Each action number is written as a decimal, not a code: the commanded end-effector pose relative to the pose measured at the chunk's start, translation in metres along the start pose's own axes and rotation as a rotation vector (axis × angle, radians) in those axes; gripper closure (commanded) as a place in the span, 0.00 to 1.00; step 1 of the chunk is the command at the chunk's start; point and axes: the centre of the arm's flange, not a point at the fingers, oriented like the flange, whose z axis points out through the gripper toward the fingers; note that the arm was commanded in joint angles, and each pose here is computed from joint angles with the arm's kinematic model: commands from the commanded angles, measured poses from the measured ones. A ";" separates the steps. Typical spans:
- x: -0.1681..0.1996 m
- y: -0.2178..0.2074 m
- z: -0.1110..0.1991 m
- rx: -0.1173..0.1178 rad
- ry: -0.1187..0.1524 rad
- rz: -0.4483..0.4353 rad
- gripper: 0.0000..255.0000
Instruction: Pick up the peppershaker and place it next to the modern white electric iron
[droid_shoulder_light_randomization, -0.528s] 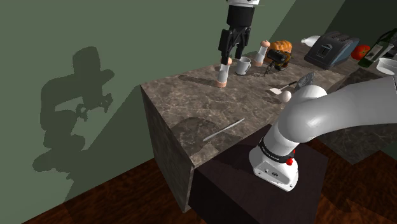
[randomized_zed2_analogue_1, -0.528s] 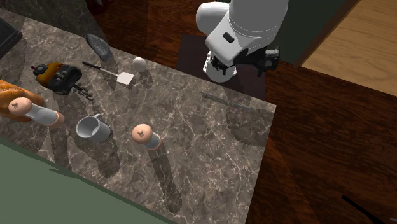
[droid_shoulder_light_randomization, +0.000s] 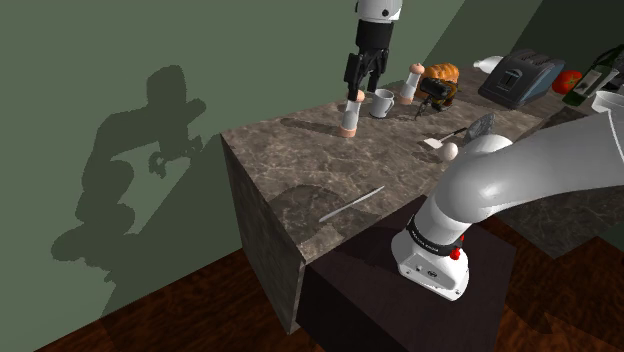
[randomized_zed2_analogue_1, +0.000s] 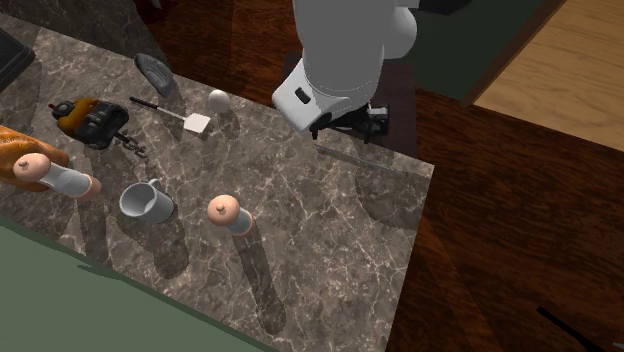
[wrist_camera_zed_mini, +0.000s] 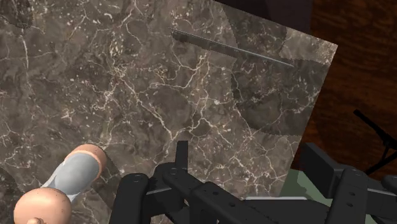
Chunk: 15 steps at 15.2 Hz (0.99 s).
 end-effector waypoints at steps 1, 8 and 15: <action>0.011 0.021 0.007 -0.012 0.006 0.000 0.00; 0.051 0.094 0.031 -0.048 0.025 0.005 0.00; 0.091 0.167 0.052 -0.085 0.045 0.009 0.00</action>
